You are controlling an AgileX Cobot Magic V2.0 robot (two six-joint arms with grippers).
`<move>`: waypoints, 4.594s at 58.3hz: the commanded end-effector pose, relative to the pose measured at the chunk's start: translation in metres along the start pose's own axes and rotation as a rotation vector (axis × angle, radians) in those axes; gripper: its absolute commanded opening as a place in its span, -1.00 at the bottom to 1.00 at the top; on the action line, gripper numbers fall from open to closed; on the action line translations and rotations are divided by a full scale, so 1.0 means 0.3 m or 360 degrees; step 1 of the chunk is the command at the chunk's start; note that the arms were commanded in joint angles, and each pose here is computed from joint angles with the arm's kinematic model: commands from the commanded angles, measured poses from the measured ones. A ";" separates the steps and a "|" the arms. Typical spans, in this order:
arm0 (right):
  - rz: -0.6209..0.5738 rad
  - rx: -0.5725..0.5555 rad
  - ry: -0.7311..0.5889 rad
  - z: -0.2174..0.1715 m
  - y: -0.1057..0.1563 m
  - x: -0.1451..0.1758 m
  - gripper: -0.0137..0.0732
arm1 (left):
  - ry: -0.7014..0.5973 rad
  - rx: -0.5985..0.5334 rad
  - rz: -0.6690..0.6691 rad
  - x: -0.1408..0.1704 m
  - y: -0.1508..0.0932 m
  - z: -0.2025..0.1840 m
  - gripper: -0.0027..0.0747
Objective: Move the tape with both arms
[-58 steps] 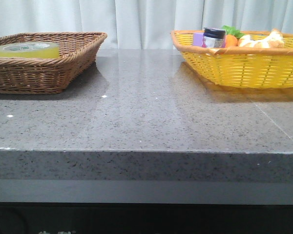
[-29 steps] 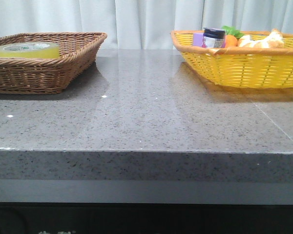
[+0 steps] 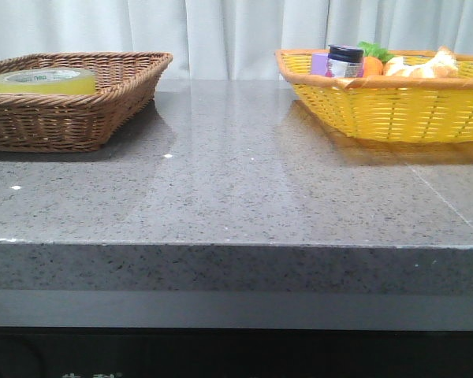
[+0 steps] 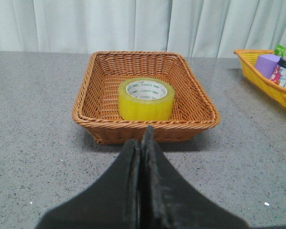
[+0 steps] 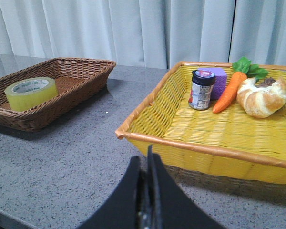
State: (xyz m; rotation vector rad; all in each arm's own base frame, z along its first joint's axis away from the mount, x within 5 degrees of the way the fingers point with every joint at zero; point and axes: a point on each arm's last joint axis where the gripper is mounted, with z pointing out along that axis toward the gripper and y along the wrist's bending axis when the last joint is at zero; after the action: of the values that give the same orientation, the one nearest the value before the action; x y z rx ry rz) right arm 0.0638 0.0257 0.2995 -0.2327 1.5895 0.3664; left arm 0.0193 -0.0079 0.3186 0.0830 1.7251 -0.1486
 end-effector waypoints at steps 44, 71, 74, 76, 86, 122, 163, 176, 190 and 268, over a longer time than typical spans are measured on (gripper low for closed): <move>-0.0018 0.0002 -0.0149 -0.003 0.002 -0.048 -0.89 | -0.0053 -0.0061 -0.0044 0.316 0.034 0.141 -0.98; -0.0018 0.0002 -0.0149 -0.003 0.002 -0.048 -0.89 | -0.0040 -0.0077 -0.0050 0.389 0.042 0.171 -0.98; -0.0018 0.0002 -0.0149 -0.003 0.002 -0.048 -0.89 | -0.0053 -0.0083 -0.0051 0.409 0.045 0.179 -0.98; -0.0018 0.0002 -0.0149 -0.003 0.002 -0.048 -0.89 | -0.0055 -0.0085 -0.0054 0.420 0.046 0.183 -0.98; -0.0018 0.0002 -0.0149 -0.003 0.002 -0.048 -0.89 | -0.0037 -0.0087 -0.0059 0.434 0.047 0.187 -0.98; -0.0018 0.0002 -0.0149 -0.003 0.002 -0.048 -0.89 | -0.0205 -0.0091 -0.0090 0.403 0.049 0.185 -0.98; -0.0018 0.0005 -0.0147 -0.002 0.001 -0.045 -0.89 | -0.0205 -0.0091 -0.0090 0.403 0.049 0.185 -0.98; -0.0030 0.0186 -0.0182 -0.004 -0.037 0.092 -0.89 | -0.0205 -0.0091 -0.0090 0.403 0.049 0.185 -0.98; 0.0078 0.0494 -0.0190 -0.038 -0.087 0.274 -0.89 | -0.0205 -0.0091 -0.0090 0.403 0.049 0.185 -0.98; 0.0117 0.0593 -0.0118 -0.055 -0.094 0.313 -0.89 | -0.0201 -0.0091 -0.0090 0.404 0.049 0.185 -0.98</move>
State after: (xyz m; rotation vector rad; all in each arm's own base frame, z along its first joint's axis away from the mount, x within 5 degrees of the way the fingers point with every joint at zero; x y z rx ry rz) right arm 0.0560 0.0015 0.1867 0.1264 1.6900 0.1344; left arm 0.0556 -0.0060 0.1940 0.0085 1.6719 -0.1332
